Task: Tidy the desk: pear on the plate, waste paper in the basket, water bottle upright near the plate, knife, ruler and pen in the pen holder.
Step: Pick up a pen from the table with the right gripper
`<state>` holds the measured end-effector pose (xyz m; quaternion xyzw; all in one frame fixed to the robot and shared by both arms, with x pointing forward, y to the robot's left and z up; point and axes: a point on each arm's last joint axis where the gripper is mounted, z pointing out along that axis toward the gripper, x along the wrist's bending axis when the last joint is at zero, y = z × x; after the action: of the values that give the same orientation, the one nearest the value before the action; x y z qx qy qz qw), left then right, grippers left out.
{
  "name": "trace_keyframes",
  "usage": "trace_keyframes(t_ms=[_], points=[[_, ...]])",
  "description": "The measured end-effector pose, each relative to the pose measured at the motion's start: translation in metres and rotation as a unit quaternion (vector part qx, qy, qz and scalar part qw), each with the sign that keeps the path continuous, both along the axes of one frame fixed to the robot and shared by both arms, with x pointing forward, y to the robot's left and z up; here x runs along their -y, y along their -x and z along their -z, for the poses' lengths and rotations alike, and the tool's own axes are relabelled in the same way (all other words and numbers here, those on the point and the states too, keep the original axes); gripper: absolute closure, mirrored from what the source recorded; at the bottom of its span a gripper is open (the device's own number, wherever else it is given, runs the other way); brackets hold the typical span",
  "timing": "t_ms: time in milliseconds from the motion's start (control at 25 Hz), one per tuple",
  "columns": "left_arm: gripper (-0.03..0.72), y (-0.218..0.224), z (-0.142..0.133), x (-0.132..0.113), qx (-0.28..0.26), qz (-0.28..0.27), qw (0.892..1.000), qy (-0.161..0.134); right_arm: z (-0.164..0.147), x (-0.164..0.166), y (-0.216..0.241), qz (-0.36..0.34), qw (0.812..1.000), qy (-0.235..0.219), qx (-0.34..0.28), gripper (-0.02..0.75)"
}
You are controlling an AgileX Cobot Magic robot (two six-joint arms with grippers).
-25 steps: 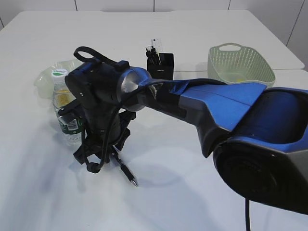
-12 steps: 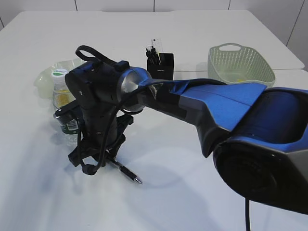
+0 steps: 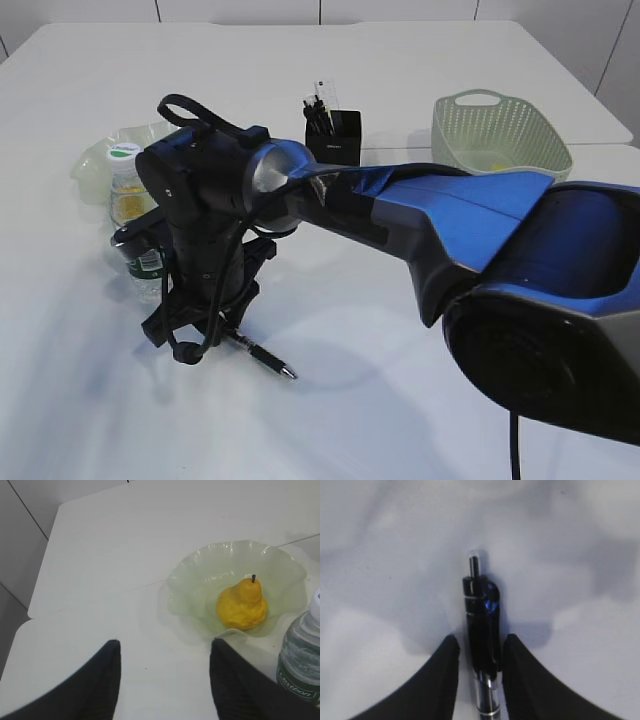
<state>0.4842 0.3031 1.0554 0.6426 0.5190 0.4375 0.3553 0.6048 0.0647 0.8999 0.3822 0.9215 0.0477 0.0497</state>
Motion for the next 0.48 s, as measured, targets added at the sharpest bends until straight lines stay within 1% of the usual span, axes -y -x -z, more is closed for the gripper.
trace_keyframes(t_ms=[320,480], points=[[0.286,0.0001,0.0002,-0.0001,-0.001,-0.001,1.000,0.001,0.0000,0.0005,-0.0005,-0.002,1.000,0.003,0.003,0.604],[0.286,0.0001,0.0002,-0.0001,-0.001,-0.001,1.000,0.001,-0.0002,0.0023,-0.0024,-0.005,1.000,0.013,0.013,0.622]])
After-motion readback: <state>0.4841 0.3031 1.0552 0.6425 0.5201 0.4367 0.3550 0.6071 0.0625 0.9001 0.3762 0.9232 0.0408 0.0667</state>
